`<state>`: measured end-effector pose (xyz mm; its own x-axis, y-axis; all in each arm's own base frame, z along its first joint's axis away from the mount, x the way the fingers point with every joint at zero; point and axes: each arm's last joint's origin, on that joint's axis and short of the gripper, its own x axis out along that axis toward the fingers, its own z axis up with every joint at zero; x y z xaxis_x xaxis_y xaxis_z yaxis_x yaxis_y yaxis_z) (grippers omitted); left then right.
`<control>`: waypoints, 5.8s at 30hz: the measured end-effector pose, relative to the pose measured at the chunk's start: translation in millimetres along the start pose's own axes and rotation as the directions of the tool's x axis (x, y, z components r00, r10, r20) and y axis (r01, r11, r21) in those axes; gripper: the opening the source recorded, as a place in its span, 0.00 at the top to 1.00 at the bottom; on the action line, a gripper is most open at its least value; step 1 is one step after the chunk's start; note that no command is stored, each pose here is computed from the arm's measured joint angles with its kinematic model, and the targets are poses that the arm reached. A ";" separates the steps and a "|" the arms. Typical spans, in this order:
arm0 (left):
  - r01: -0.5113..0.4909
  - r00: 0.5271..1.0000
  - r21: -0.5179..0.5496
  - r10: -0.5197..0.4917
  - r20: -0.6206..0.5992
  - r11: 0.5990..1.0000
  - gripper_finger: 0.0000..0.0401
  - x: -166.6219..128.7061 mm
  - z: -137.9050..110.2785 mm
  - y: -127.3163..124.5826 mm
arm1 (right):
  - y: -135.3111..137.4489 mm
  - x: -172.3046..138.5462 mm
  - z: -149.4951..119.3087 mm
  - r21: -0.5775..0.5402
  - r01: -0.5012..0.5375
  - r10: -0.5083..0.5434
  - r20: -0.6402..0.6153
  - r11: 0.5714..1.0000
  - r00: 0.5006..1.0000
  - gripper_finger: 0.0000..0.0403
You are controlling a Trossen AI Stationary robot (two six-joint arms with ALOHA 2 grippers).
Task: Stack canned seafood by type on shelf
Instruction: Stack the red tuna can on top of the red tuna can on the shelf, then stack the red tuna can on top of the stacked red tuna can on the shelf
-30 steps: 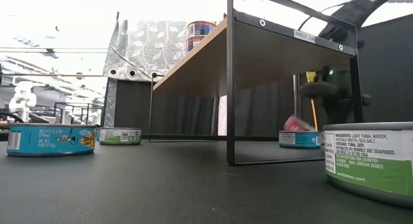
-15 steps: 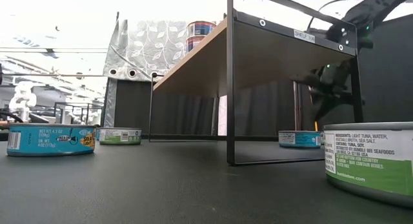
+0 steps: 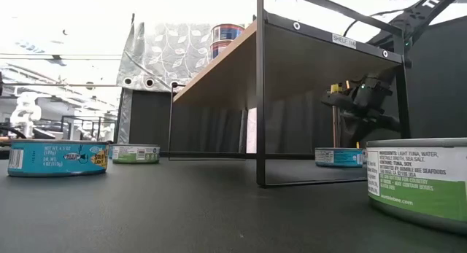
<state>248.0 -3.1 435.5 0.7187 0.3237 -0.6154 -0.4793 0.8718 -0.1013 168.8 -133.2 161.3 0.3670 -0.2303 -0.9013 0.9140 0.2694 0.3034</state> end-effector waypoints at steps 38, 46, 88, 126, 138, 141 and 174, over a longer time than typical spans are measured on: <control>0.018 1.000 0.106 -0.017 -0.012 0.994 0.97 0.2 -0.3 0.1 | -16.3 -25.0 -35.0 0.110 0.044 -0.047 0.025 0.993 0.999 1.00; 0.044 0.999 0.078 -0.042 -0.023 0.996 0.97 -0.1 -0.9 -1.3 | -16.9 -20.1 -38.1 0.068 0.094 -0.093 -0.022 0.993 0.995 1.00; 0.074 0.994 0.114 -0.064 -0.087 0.991 0.97 -0.9 -6.4 -1.4 | -20.6 -30.5 -81.4 0.265 0.038 -0.063 0.087 0.964 0.994 1.00; 0.090 0.992 0.103 -0.079 -0.101 0.991 0.97 -1.0 -7.2 -1.7 | 4.5 -64.5 -102.7 0.086 -0.025 0.027 -0.024 0.996 0.999 1.00; 0.091 0.992 0.128 -0.079 -0.094 0.988 0.97 -0.9 -6.6 -1.9 | 15.5 -64.9 -97.8 0.058 -0.040 0.043 -0.040 0.998 0.998 1.00; 0.091 0.992 0.128 -0.079 -0.093 0.988 0.97 -0.9 -6.6 -1.9 | 13.2 -52.1 -101.1 0.076 -0.037 0.043 -0.074 0.996 0.996 1.00; 0.096 0.992 0.117 -0.085 -0.098 0.988 0.97 -0.7 -6.5 -1.6 | 20.9 -25.5 -108.2 -0.023 0.038 -0.040 -0.108 0.999 0.993 1.00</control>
<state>244.9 -7.1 431.1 0.7041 0.2107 -0.6781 -0.3457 0.9358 -0.0682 159.9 -20.5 157.2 0.3090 -0.1382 -0.9410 0.9230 0.2822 0.2617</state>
